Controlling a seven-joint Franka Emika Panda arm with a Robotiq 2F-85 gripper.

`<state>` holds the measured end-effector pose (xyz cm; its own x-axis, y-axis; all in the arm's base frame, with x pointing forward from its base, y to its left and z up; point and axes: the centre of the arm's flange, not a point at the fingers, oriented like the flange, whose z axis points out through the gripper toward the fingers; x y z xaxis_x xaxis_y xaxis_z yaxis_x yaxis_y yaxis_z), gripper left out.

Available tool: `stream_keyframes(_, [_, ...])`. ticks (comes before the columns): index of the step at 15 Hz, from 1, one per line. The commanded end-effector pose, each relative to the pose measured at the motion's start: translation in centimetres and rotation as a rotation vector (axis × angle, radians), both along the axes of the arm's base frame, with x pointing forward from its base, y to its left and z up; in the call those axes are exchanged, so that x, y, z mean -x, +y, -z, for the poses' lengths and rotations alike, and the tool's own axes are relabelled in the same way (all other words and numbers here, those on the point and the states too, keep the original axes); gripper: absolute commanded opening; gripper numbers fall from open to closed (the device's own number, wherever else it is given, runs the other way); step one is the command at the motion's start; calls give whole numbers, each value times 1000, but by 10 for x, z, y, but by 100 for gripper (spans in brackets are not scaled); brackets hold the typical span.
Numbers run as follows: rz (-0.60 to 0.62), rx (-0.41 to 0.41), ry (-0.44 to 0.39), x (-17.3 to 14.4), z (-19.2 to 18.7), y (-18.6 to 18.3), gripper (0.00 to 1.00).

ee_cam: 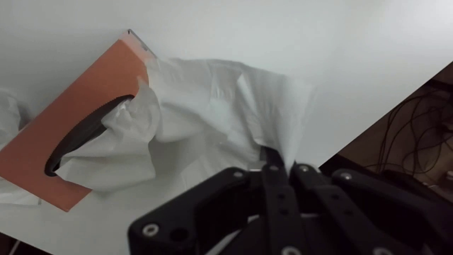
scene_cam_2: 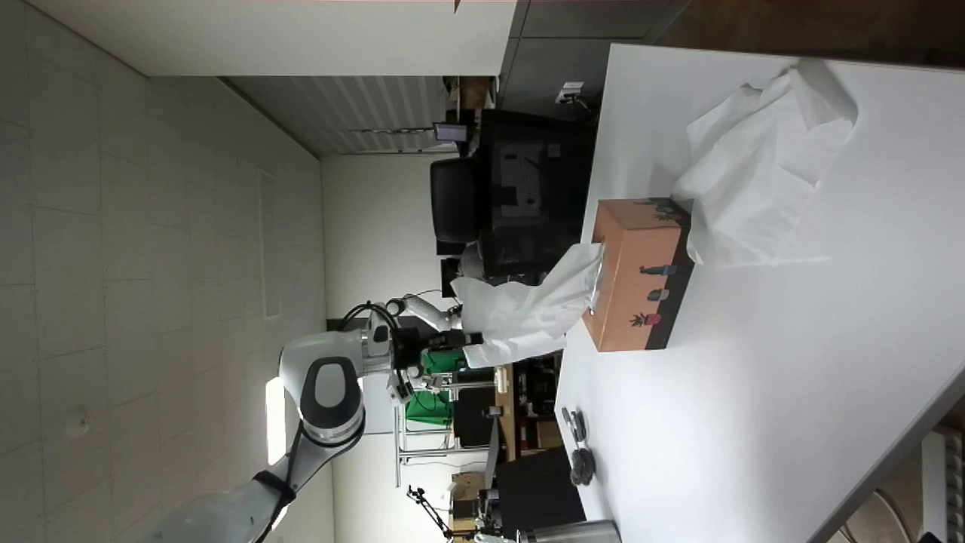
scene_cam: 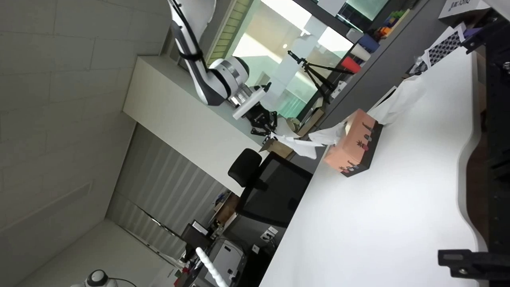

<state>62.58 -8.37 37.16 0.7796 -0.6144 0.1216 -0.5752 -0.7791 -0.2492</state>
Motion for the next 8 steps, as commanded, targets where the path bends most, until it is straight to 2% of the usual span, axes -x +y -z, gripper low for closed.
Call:
stream_keyframes(1, [-145, 17, -49, 50, -23, 36, 0])
stream_keyframes(3, [-217, 27, -47, 62, -17, 57, 0])
stream_keyframes(5, [-272, 47, -32, 72, 4, 74, 0])
stream_keyframes(8, [-327, 129, -17, 80, 61, 93, 0])
